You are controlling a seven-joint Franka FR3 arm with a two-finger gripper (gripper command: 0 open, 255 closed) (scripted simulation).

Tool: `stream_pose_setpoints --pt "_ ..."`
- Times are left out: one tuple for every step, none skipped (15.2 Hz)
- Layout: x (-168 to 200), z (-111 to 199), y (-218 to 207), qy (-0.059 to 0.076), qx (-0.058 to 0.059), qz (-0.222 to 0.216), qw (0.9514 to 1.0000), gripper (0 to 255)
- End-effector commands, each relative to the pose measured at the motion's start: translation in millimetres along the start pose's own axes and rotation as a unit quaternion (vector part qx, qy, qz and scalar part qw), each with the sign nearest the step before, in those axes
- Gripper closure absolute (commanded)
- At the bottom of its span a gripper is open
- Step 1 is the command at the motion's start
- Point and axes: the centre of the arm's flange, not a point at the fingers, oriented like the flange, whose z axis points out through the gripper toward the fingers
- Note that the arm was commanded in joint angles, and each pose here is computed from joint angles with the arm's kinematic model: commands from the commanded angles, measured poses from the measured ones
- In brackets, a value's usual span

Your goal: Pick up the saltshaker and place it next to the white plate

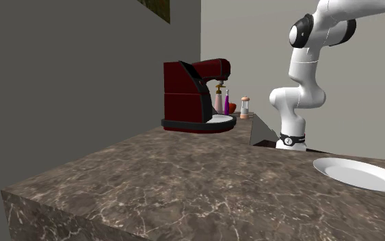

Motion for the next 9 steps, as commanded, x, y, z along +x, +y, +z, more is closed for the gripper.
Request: stream_pose_setpoints --pt "-1 9 -4 0.0 0.0 0.0 1.0 255" --pt "-1 14 -4 0.0 0.0 0.0 1.0 255" --pt "-2 20 -5 0.0 0.0 0.0 1.0 255" --pt "-2 25 -6 0.0 0.0 0.0 1.0 255" --pt "-3 30 -6 0.0 0.0 0.0 1.0 255" --pt "-3 35 -7 0.0 0.0 0.0 1.0 255" --pt "-4 40 -7 0.0 0.0 0.0 1.0 255" --pt "-4 46 -8 0.0 0.0 0.0 1.0 255" --pt "-4 51 -8 0.0 0.0 0.0 1.0 255"
